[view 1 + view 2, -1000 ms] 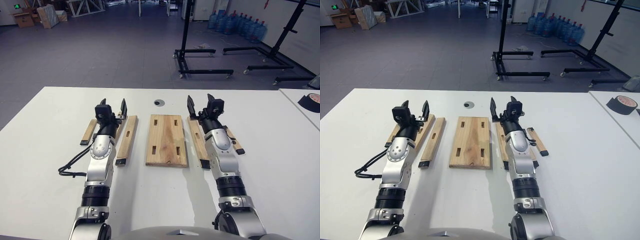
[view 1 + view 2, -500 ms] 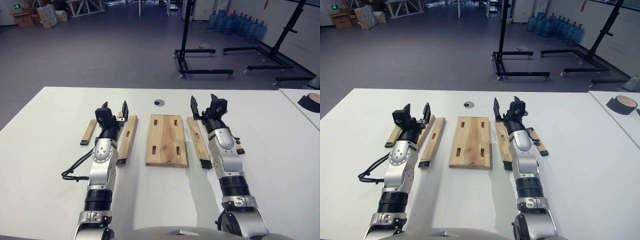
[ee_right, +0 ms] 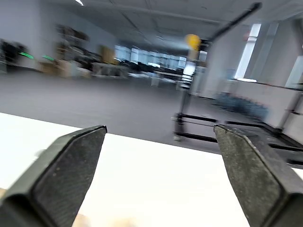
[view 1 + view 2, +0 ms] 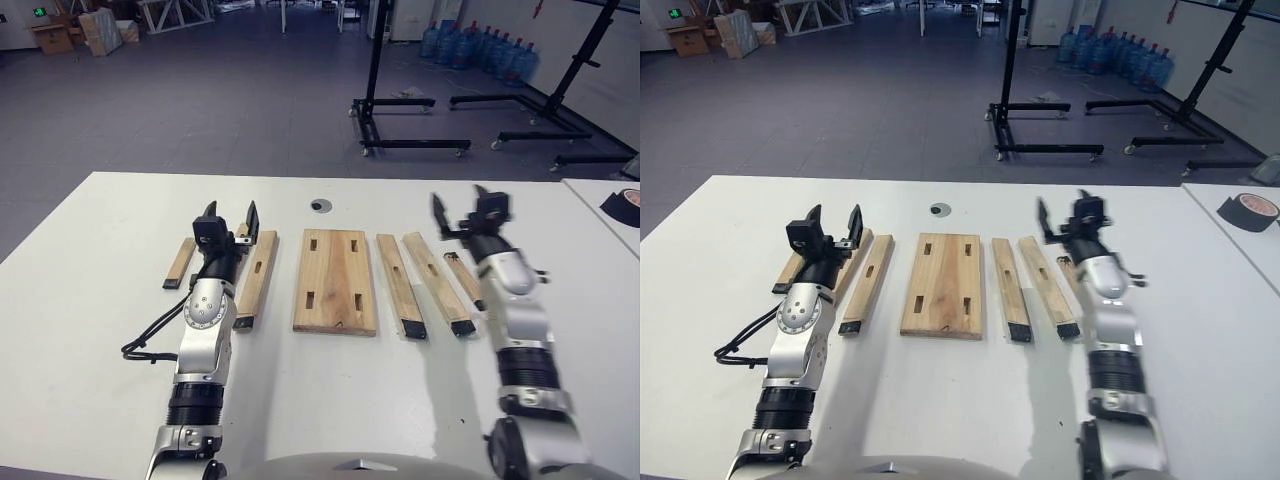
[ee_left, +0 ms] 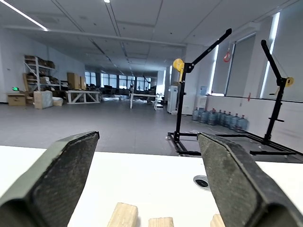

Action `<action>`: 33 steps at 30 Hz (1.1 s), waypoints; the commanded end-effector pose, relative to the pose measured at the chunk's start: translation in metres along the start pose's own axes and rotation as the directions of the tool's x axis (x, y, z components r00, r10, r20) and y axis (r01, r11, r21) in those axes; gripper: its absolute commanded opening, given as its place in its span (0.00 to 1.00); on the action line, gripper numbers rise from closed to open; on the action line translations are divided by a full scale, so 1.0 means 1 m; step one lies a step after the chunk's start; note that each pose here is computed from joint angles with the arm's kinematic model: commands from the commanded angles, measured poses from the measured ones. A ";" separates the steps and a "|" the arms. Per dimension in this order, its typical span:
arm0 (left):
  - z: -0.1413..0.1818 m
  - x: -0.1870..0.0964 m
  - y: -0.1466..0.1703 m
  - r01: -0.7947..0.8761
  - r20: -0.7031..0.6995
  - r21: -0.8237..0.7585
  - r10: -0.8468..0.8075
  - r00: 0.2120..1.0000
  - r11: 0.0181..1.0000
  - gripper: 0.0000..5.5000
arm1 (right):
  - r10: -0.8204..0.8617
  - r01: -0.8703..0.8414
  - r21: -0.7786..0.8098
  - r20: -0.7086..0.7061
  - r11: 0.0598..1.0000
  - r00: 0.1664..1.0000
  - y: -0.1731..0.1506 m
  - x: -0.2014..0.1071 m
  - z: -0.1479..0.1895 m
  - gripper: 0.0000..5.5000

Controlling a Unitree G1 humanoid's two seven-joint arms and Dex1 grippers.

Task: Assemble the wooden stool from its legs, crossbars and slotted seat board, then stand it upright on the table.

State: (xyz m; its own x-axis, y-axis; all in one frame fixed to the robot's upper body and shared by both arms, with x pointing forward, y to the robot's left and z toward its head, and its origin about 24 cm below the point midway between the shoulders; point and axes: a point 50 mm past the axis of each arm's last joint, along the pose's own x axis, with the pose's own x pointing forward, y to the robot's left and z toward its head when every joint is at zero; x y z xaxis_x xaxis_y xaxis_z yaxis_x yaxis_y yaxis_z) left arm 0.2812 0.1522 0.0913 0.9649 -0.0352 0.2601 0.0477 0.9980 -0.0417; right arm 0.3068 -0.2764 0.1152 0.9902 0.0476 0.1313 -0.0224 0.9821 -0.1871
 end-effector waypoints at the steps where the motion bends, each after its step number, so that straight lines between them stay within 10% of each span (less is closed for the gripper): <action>1: 0.005 -0.004 -0.005 0.021 0.033 0.024 -0.021 0.999 1.000 0.69 | 0.076 -0.063 0.084 -0.167 0.994 0.983 -0.014 -0.022 -0.033 0.76; 12: 0.002 -0.010 -0.008 0.010 0.021 -0.001 -0.010 1.000 1.000 0.69 | 0.211 -0.137 0.188 -0.470 0.973 0.857 -0.006 -0.081 -0.097 0.76; 22: 0.004 -0.004 -0.002 -0.078 -0.015 -0.066 0.077 0.997 0.995 0.69 | 0.221 -0.122 0.185 -0.792 0.975 0.569 -0.012 -0.129 -0.143 0.40; 28: 0.007 -0.003 -0.007 -0.028 0.013 -0.089 0.029 0.999 0.996 0.69 | 0.204 -0.149 0.142 -0.780 0.979 0.592 -0.011 -0.115 -0.142 0.24; 33: 0.011 0.006 -0.007 0.060 0.032 -0.213 -0.054 0.998 0.975 0.69 | 0.030 -0.051 -0.024 -0.544 0.998 0.838 -0.022 -0.043 -0.092 0.24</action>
State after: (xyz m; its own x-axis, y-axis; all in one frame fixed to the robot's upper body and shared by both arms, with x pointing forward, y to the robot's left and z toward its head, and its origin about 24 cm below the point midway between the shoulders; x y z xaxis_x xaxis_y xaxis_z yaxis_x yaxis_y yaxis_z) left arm 0.2783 0.1452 0.1008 0.9542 -0.0446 0.2957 0.1072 0.9741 -0.1989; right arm 0.2665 -0.3244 0.0174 0.8833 -0.0133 -0.4686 -0.0947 0.9740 -0.2060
